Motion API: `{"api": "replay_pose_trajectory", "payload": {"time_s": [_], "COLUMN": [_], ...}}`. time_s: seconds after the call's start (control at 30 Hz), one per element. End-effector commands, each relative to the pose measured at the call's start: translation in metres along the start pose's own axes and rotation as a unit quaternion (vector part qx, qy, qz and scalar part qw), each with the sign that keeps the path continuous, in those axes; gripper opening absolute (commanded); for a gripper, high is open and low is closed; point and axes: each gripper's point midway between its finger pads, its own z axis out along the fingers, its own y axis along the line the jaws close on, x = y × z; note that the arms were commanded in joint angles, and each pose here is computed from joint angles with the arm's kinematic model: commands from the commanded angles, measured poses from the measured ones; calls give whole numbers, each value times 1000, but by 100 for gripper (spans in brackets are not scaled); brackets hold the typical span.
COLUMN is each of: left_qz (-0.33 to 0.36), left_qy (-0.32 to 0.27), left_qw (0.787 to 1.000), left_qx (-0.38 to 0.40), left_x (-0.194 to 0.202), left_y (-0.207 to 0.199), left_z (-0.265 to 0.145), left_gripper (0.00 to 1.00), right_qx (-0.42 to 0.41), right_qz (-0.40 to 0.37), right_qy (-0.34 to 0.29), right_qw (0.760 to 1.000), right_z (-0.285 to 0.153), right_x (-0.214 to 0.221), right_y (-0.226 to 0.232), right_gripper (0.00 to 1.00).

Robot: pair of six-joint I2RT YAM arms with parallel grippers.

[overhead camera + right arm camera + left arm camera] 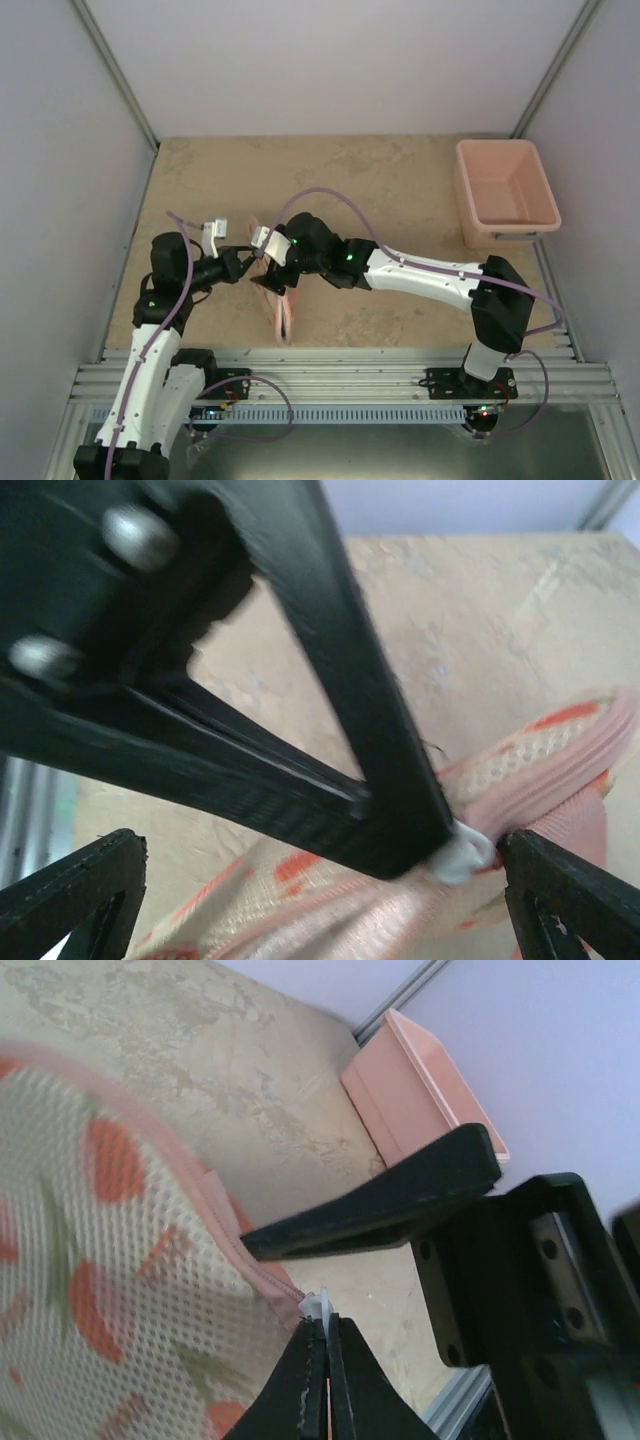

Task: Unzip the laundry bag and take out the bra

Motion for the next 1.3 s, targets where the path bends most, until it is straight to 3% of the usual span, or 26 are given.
{"api": "replay_pose_trajectory", "payload": {"time_s": [0.0,0.13,0.23,0.53,0.9,1.13,1.27], "left_qz": [30,31,34,37,19,-9,-44], "left_qy": [-25,-26,-27,-38,-64,-73,-64], "left_qw": [999,999,999,999,997,997,996], "left_qx": [12,14,19,3,-30,-38,-38], "left_x": [-16,-17,-18,-27,-38,-35,-20], "left_y": [-16,-17,-20,-20,-5,8,20], "left_z": [-8,-9,-9,-12,-17,-18,-14], "left_gripper": [0,0,0,0,0,0,0], "right_qx": [64,82,95,134,106,47,23], "right_qz": [28,35,37,38,40,59,39], "right_qy": [45,46,50,64,59,-20,-23], "right_qw": [997,995,994,988,992,997,999], "right_z": [1,-1,1,-10,-58,-105,-106], "right_x": [19,26,31,37,86,98,109], "right_y": [-22,-27,-30,-47,-55,-51,-39], "right_gripper": [95,90,75,1,1,0,0]}}
